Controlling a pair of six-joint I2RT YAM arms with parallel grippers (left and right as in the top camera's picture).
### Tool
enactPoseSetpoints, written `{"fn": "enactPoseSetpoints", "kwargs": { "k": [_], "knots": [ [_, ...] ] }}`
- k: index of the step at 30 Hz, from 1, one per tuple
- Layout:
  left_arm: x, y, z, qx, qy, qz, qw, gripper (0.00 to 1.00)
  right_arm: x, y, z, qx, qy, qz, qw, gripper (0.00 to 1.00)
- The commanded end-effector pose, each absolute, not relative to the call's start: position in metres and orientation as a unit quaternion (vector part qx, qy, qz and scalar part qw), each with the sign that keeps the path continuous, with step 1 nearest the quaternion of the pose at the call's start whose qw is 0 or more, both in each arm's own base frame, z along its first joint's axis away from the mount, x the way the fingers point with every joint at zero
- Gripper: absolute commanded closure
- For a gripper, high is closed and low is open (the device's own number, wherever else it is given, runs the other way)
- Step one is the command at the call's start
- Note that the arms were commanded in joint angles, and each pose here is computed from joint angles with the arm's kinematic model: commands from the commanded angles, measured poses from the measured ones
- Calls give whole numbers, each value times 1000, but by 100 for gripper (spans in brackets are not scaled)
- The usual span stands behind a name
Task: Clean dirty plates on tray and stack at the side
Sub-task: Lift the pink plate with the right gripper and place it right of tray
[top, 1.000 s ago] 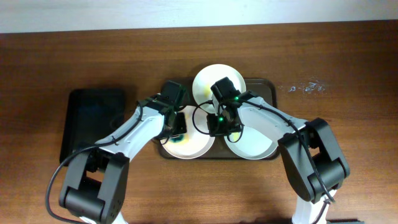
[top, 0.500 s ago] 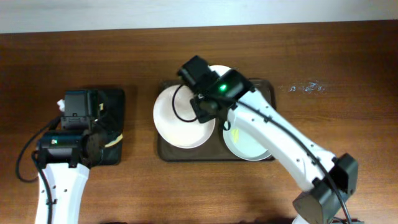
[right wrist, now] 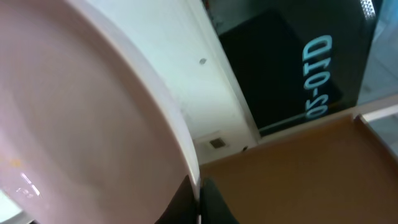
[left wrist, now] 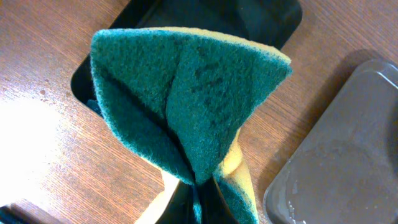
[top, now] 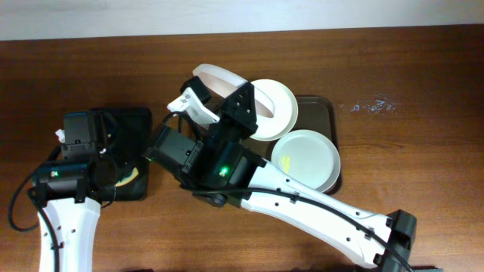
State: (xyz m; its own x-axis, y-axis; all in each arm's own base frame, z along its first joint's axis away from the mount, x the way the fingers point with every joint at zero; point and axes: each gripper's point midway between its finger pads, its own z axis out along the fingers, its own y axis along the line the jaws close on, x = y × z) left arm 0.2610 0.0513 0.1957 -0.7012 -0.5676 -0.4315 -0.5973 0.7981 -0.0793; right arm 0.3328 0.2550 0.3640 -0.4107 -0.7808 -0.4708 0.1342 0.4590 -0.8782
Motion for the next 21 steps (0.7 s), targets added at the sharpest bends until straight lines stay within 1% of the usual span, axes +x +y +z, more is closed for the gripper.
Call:
{"fn": "enactPoseSetpoints", "kwargs": {
  "k": [1, 2, 3, 4, 6, 7, 8, 9, 10, 12, 15, 17, 18, 19, 20, 21],
  "knots": [
    [262, 54, 203, -304, 922, 40, 235, 100, 351, 256, 264, -189, 870, -215, 402, 96],
    [261, 54, 200, -304, 923, 40, 232, 100, 343, 252, 179, -235, 942, -87, 225, 96],
    [260, 54, 199, -304, 923, 40, 230, 100, 344, 236, 168, -205, 959, -67, 186, 96],
    [261, 54, 199, -304, 923, 40, 231, 100, 353, 217, 170, -150, 971, -56, 179, 96],
    [261, 54, 199, -304, 923, 40, 232, 100, 380, 165, 194, -58, 981, -7, 186, 96],
    [261, 54, 199, -304, 923, 40, 231, 100, 391, 129, 199, -10, 982, -3, 187, 96],
    [261, 54, 199, -304, 923, 40, 231, 100, 400, 79, 198, 50, 983, -13, 179, 96],
    [261, 54, 199, -304, 923, 40, 232, 100, 404, 30, 191, 109, 980, -24, 164, 96],
    [261, 54, 199, -304, 923, 40, 232, 100, 400, -36, 174, 190, 971, -36, 140, 96],
    [261, 54, 199, -304, 923, 39, 231, 100, 395, -101, 148, 266, 955, -27, 128, 96],
    [263, 53, 199, -304, 923, 36, 234, 100, 394, -164, 92, 353, 921, 65, 151, 96],
    [264, 53, 199, -304, 923, 36, 235, 100, 392, -175, 71, 359, 917, 73, 157, 96],
    [265, 53, 200, -304, 922, 35, 237, 100, 395, -173, 63, 338, 924, 78, 160, 96],
    [267, 53, 201, -304, 921, 34, 241, 100, 403, -164, 62, 318, 930, 84, 165, 81],
    [267, 53, 201, -304, 921, 34, 242, 100, 409, -151, 64, 298, 936, 86, 167, 37],
    [267, 53, 201, -303, 921, 34, 242, 100, 412, -142, 69, 289, 939, 88, 165, 33]
  ]
}}
